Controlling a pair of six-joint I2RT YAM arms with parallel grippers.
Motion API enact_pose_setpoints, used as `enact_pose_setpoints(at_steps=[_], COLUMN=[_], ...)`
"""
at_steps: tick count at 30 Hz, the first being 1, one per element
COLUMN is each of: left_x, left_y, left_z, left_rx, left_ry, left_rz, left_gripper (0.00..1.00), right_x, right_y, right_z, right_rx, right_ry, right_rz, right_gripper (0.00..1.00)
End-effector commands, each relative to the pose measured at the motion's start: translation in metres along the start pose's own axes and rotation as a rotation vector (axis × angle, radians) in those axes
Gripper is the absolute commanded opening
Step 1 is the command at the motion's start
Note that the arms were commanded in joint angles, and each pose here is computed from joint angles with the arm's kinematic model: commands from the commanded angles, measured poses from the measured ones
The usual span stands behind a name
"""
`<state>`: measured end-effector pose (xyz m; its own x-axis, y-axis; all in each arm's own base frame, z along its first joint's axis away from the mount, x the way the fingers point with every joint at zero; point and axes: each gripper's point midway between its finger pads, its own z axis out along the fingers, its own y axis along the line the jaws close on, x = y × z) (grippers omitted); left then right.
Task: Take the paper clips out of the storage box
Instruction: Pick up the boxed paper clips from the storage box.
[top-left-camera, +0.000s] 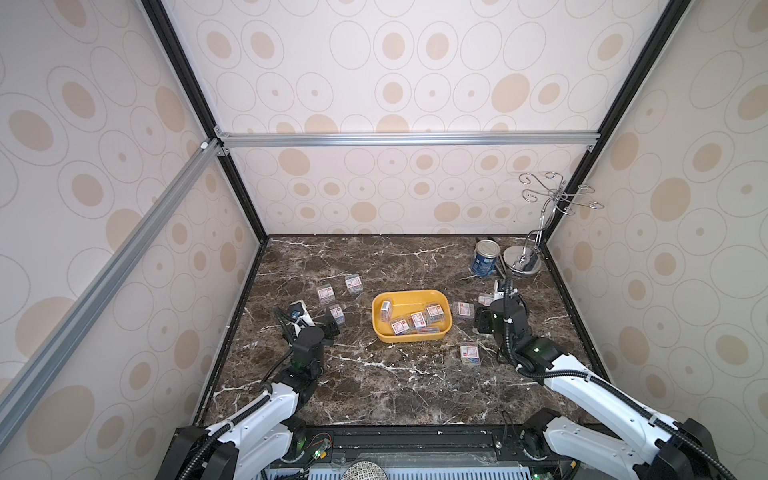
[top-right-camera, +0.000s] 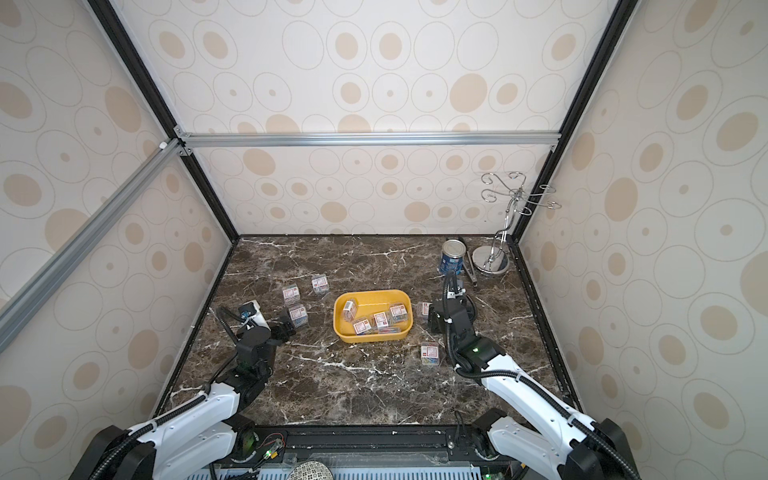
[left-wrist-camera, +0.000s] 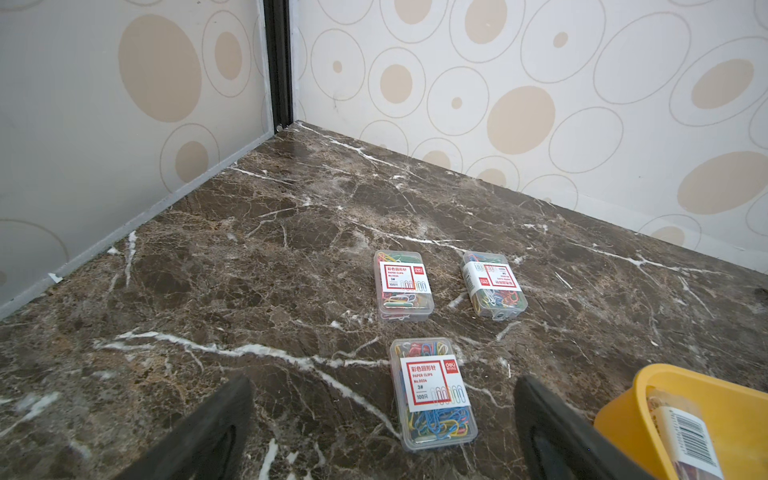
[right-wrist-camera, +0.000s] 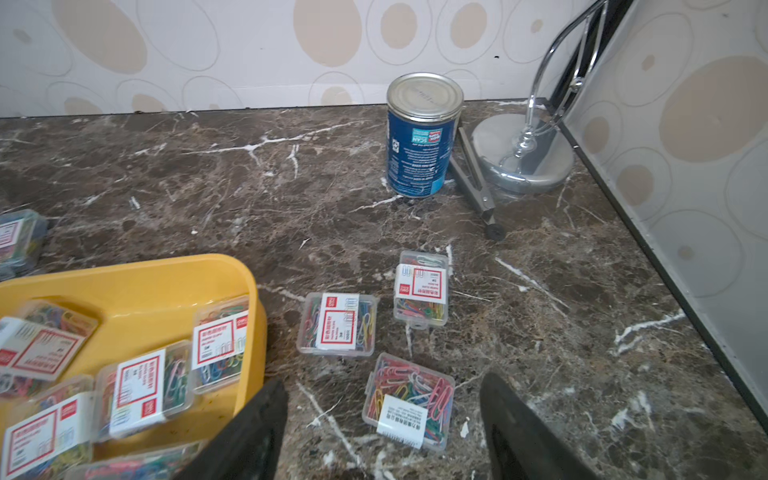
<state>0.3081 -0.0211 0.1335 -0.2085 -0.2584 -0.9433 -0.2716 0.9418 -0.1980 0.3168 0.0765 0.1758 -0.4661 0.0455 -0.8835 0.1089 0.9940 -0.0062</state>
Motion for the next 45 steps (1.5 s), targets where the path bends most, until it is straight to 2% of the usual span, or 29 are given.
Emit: enact_pose_setpoints(at_steps=[1,6,12,19,22,26,32,36,40,45], left_x=[-0.009,-0.009,-0.009,-0.009,-0.005,-0.012,-0.047,-0.043,-0.029,-0.006], left_y=[0.0,0.0,-0.001,-0.002,-0.002,-0.026,-0.083,-0.115,-0.14,-0.184], left_z=[0.002,0.002,0.002,0.004,0.005,0.001,-0.015,-0.021,-0.021,-0.021], left_rx=[-0.02,-0.019,-0.013,-0.018,-0.043,0.082,0.338,0.398,0.4,0.46], left_ry=[-0.017,-0.017,-0.015,-0.002,0.061,0.092,0.106,0.174,0.245,0.336], left_rz=[-0.008,-0.01,-0.006,-0.004,-0.05,-0.113,-0.149,-0.09,-0.005,0.116], left_gripper=[0.97,0.97,0.97,0.99,0.99,0.95,0.85,0.84,0.81,0.72], right_x=[-0.004,0.014,0.033,0.033,0.033,0.033,0.034,0.035,0.035,0.036], right_y=[-0.017,-0.026,-0.014,-0.022,-0.024,-0.025,-0.027,-0.027,-0.026,-0.024], right_z=[0.011,0.034,0.055,0.051,0.048,0.048,0.049,0.049,0.05,0.053], right_rx=[0.117,0.192,0.15,0.183,0.178,0.187,0.203,0.202,0.2,0.206], right_ry=[-0.023,0.04,0.115,0.089,0.068,0.069,0.079,0.079,0.082,0.101], right_rz=[-0.005,-0.019,-0.025,0.01,0.027,0.028,0.024,0.026,0.024,0.011], right_gripper=[0.74,0.74,0.73,0.73,0.74,0.74,0.74,0.74,0.74,0.74])
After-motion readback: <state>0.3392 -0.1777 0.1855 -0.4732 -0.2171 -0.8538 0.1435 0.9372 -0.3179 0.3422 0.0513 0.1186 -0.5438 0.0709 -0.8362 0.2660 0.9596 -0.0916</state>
